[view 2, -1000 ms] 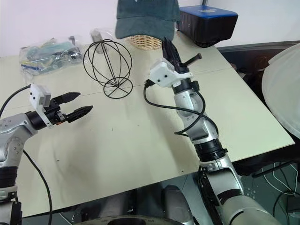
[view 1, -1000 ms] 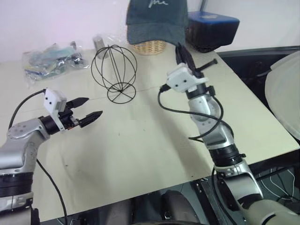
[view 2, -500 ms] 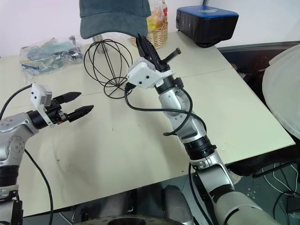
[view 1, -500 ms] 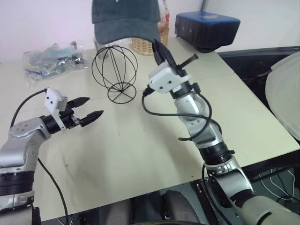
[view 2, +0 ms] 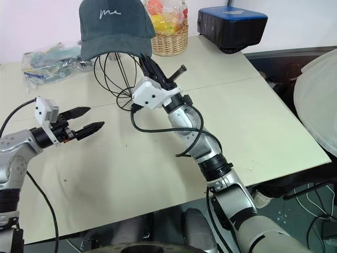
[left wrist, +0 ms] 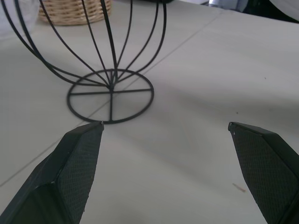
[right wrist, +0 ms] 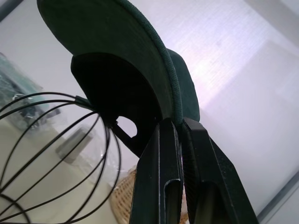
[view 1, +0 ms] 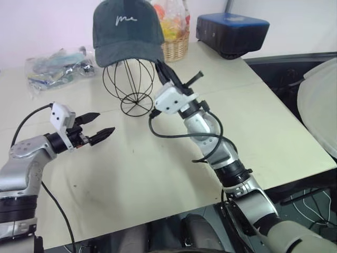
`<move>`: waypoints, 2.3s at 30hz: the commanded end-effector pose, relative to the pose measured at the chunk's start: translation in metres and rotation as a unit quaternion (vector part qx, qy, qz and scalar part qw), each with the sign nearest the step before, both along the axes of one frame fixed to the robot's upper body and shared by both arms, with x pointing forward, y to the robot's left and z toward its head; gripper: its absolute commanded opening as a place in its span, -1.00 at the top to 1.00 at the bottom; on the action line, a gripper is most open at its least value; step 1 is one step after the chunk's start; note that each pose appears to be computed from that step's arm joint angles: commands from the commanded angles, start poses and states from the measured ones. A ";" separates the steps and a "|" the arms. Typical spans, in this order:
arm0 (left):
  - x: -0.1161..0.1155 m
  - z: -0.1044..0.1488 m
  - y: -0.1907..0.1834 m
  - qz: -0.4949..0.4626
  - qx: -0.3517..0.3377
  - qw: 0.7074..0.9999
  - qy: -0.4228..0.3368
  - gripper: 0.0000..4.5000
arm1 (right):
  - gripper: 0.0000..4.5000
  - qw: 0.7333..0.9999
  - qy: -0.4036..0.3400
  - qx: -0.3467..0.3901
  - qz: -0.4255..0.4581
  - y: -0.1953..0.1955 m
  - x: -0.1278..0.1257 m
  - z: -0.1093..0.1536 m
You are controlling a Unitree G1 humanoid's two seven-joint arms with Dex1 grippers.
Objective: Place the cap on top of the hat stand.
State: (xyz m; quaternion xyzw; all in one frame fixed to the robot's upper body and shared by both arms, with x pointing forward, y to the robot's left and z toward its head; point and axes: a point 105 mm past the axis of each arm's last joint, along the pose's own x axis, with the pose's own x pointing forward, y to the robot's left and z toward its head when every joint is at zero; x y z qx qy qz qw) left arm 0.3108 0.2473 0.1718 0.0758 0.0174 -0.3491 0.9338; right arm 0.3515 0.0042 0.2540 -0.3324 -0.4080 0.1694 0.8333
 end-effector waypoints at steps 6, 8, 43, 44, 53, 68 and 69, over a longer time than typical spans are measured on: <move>-0.020 0.028 0.005 0.007 0.004 0.999 -0.034 -1.00 | 0.97 0.999 -0.025 0.016 0.028 0.013 -0.005 0.006; -0.023 0.028 0.007 0.011 0.005 0.999 -0.031 -1.00 | 0.97 0.999 -0.021 0.014 0.030 0.014 -0.004 0.003; -0.039 0.053 0.033 0.064 0.024 0.996 -0.051 -1.00 | 0.97 0.985 0.129 -0.089 0.071 0.025 -0.012 -0.121; -0.039 0.053 0.033 0.064 0.023 0.996 -0.051 -1.00 | 0.97 0.985 0.130 -0.093 0.072 0.025 -0.012 -0.123; -0.039 0.049 0.033 0.067 0.022 0.996 -0.050 -1.00 | 0.97 0.972 0.046 -0.226 0.046 0.022 -0.013 -0.143; -0.036 0.045 0.031 0.064 0.015 0.997 -0.051 -1.00 | 0.97 0.970 0.017 -0.240 0.018 0.019 -0.009 -0.140; -0.036 0.045 0.031 0.064 0.015 0.997 -0.051 -1.00 | 0.97 0.971 0.020 -0.239 0.017 0.018 -0.009 -0.141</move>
